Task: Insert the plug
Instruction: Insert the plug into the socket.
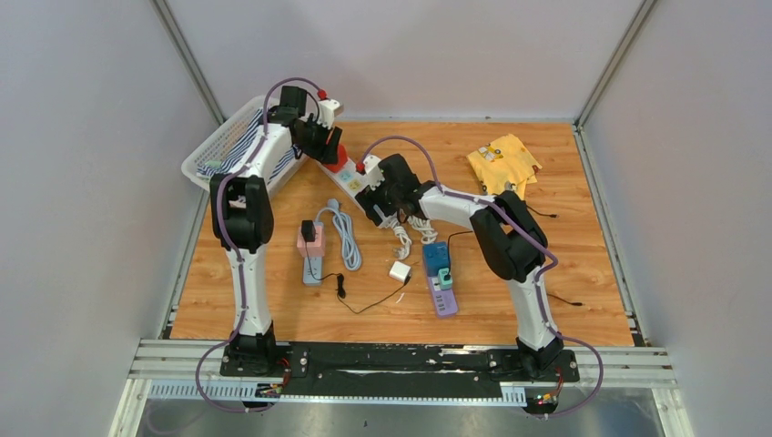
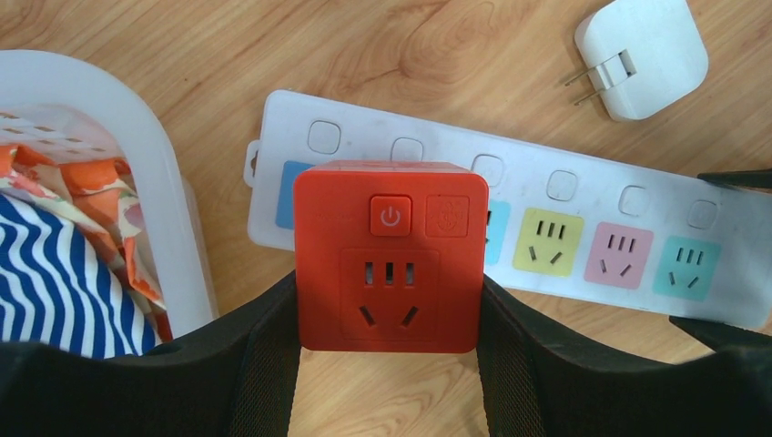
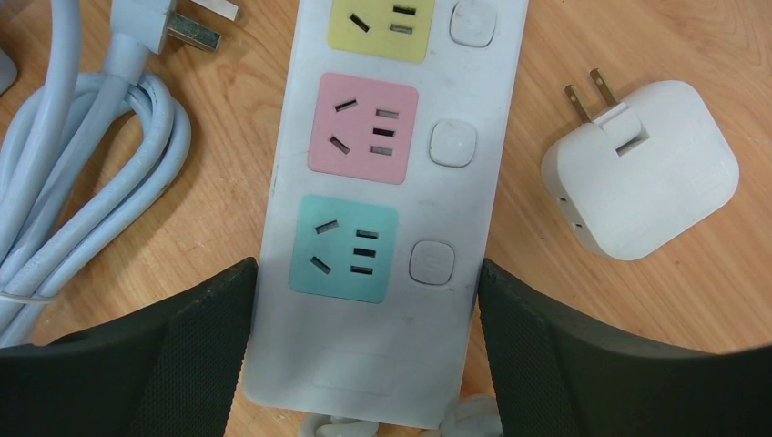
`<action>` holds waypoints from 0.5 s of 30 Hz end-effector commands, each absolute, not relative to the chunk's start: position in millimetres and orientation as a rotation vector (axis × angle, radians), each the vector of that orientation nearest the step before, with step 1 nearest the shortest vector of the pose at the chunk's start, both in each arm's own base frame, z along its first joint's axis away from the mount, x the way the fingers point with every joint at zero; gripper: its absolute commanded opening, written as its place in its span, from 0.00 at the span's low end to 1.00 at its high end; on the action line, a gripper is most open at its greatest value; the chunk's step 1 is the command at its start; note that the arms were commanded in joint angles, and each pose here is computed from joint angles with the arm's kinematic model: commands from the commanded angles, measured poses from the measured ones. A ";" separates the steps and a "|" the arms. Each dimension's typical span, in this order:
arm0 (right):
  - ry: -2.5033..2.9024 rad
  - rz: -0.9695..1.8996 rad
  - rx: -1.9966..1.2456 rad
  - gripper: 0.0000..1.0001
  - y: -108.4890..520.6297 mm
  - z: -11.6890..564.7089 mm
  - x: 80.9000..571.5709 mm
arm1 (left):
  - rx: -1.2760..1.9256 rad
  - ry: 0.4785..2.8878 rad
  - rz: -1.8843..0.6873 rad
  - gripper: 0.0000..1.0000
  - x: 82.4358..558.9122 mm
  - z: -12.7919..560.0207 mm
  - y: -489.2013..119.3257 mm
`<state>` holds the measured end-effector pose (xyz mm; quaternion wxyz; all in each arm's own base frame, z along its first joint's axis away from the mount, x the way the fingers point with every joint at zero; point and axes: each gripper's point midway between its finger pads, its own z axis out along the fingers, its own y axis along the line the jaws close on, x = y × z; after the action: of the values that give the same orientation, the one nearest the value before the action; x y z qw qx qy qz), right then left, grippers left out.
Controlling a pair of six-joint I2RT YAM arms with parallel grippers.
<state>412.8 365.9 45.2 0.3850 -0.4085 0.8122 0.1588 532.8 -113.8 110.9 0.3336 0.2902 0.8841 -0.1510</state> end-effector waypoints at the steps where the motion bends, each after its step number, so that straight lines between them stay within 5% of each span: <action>1: 2.218 0.390 -1.147 0.49 349.7 4.3 373.2 | 0.774 2.252 -0.333 0.00 530.3 141.8 -116.2; 15: 2.219 0.390 -1.133 0.50 349.6 6.1 374.0 | 0.797 2.324 -0.301 0.00 528.8 106.5 -112.2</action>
<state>412.7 365.8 45.1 0.3849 -0.4078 0.8125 0.1590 531.1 -115.3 114.4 0.3341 0.2962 0.8859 -0.1257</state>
